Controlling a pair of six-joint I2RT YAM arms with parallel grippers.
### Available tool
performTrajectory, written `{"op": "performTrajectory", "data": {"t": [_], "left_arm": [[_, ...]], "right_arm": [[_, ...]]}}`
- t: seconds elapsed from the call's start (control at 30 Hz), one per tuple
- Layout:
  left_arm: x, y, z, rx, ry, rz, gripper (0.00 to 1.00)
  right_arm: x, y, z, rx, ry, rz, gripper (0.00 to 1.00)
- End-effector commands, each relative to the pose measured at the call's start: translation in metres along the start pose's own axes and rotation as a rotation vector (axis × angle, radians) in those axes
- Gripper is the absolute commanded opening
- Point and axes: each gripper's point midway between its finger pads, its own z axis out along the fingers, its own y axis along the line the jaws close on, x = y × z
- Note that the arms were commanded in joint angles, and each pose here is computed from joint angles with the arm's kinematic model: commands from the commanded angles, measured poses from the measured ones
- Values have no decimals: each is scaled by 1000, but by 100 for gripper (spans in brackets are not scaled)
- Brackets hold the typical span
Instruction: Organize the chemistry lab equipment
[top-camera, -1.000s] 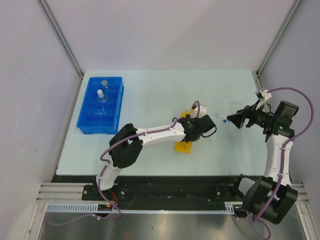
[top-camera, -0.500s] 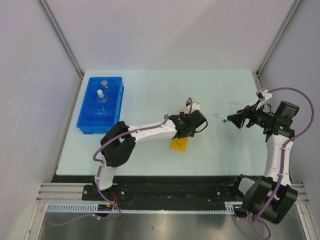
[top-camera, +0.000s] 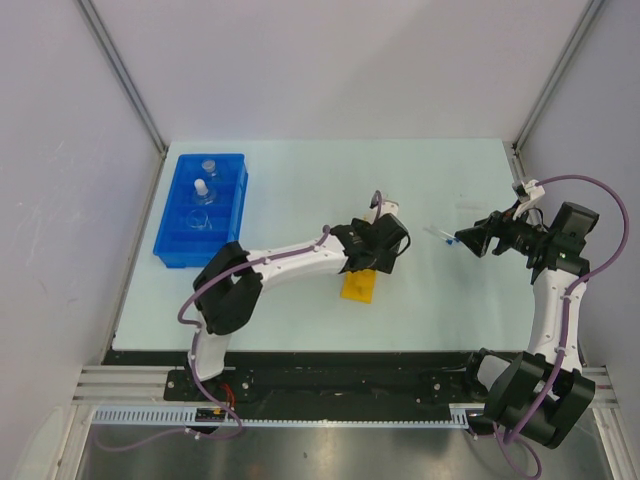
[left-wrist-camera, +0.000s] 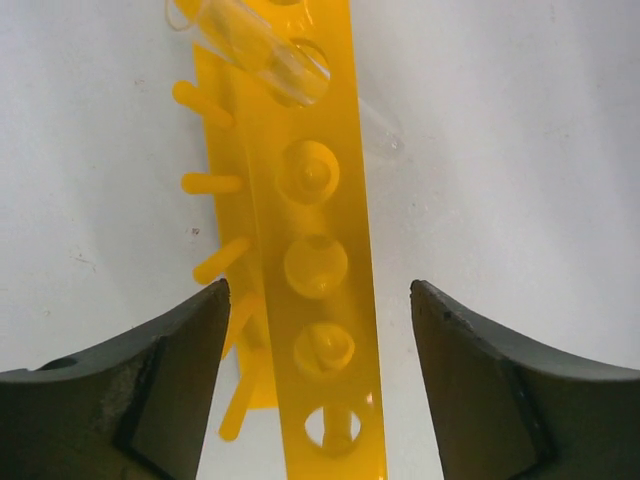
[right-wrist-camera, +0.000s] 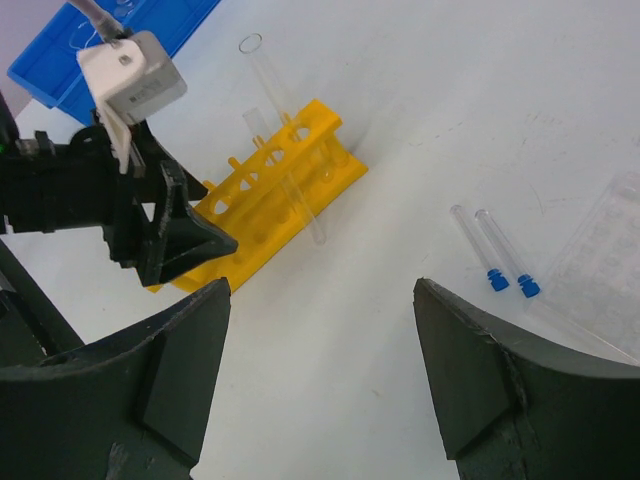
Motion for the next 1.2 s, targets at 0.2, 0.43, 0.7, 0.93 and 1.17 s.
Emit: {"op": "performTrajectory", "data": {"t": [0.2, 0.43, 0.7, 0.93, 1.17], "left_arm": [[-61, 7, -54, 254, -97, -128, 91], [-85, 1, -58, 506, -106, -219, 94], [-99, 2, -38, 611, -91, -267, 81], [-99, 5, -13, 559, -51, -272, 72], [-101, 22, 8, 428, -50, -249, 69]], "right_arm": [[-8, 4, -2, -13, -22, -25, 79], [-7, 4, -2, -13, -22, -23, 79], [-7, 4, -2, -13, -22, -26, 79], [-7, 5, -2, -14, -23, -26, 79], [-8, 5, -3, -14, -24, -30, 79]]}}
